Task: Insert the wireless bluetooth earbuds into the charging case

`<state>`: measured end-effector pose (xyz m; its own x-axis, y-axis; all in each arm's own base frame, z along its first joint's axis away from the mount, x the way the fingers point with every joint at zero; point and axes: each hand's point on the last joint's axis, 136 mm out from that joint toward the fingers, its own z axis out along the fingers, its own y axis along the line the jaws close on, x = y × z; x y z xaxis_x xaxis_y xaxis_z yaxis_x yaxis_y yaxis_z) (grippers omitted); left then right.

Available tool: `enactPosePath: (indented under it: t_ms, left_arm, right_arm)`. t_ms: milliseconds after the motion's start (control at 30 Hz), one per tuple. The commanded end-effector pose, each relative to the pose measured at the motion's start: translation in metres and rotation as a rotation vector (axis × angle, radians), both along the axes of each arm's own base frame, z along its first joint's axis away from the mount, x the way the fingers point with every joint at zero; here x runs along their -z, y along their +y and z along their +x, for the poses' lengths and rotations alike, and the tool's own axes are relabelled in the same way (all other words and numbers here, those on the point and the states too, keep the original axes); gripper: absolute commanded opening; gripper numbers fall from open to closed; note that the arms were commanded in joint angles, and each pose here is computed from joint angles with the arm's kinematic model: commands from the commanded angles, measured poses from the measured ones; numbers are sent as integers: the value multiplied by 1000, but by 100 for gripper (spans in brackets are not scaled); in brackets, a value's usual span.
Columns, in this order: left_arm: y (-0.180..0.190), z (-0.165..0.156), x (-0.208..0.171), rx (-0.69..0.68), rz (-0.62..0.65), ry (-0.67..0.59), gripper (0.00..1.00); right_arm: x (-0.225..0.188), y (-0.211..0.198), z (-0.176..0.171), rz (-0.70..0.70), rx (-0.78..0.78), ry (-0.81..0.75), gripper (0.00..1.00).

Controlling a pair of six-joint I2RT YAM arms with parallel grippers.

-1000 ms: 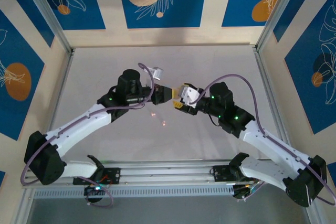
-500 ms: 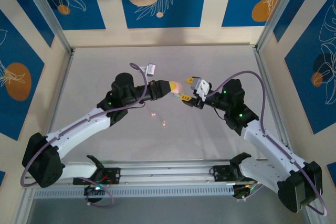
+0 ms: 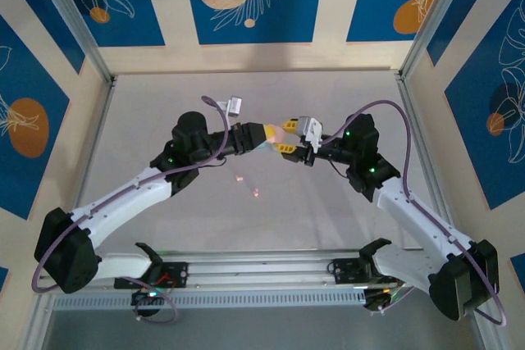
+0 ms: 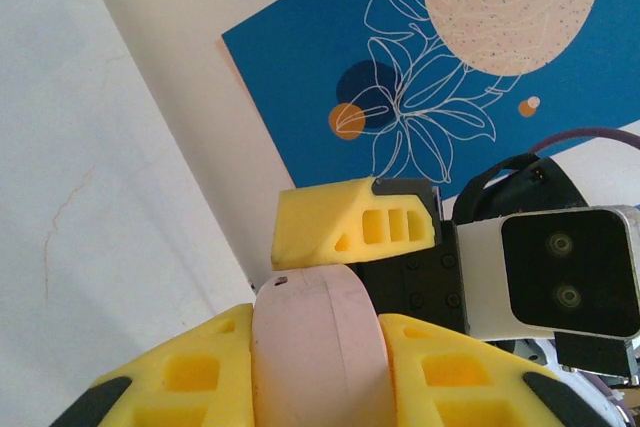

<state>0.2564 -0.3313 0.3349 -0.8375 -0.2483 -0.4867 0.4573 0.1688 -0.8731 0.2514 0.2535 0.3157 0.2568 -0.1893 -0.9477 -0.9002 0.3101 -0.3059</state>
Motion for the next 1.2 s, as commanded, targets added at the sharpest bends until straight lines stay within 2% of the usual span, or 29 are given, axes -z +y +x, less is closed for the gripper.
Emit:
enactPosePath:
  t_ms: [0, 133, 233, 300, 367, 467, 567, 733, 867, 967, 1167]
  left_arm:
    - [-2, -6, -16, 41, -27, -27, 16]
    - [-2, -5, -15, 38, -23, -27, 18]
    - [-2, -5, -15, 38, -19, -44, 24]
    - [-2, -5, -16, 36, -10, -71, 33]
    - [0, -7, -19, 34, -5, -120, 49]
    - [8, -11, -24, 10, 30, -257, 64]
    - [18, -13, -23, -37, 87, -420, 71]
    - [22, -39, -28, 39, 128, -778, 73]
    - [24, -50, -14, 97, 209, -966, 70]
    - [24, -51, -8, 113, 242, -1013, 67]
    - [21, -51, -15, 108, 210, -1028, 61]
  right_arm:
    - [-21, 2, -1, 35, -20, -37, 42]
    - [-22, 2, -3, 37, -25, -29, 37]
    - [-21, 3, -8, 29, -55, -1, 36]
    - [-18, 4, -12, 20, -81, 32, 35]
    - [-15, 4, -17, 14, -114, 80, 35]
    - [-11, 5, -24, 4, -158, 175, 35]
    - [-8, 7, -32, -9, -215, 293, 35]
    - [-15, 8, -38, -7, -278, 468, 35]
    - [-25, 9, -45, 15, -353, 515, 35]
    - [-29, 9, -48, 21, -380, 510, 35]
    - [-30, 10, -48, 19, -383, 509, 35]
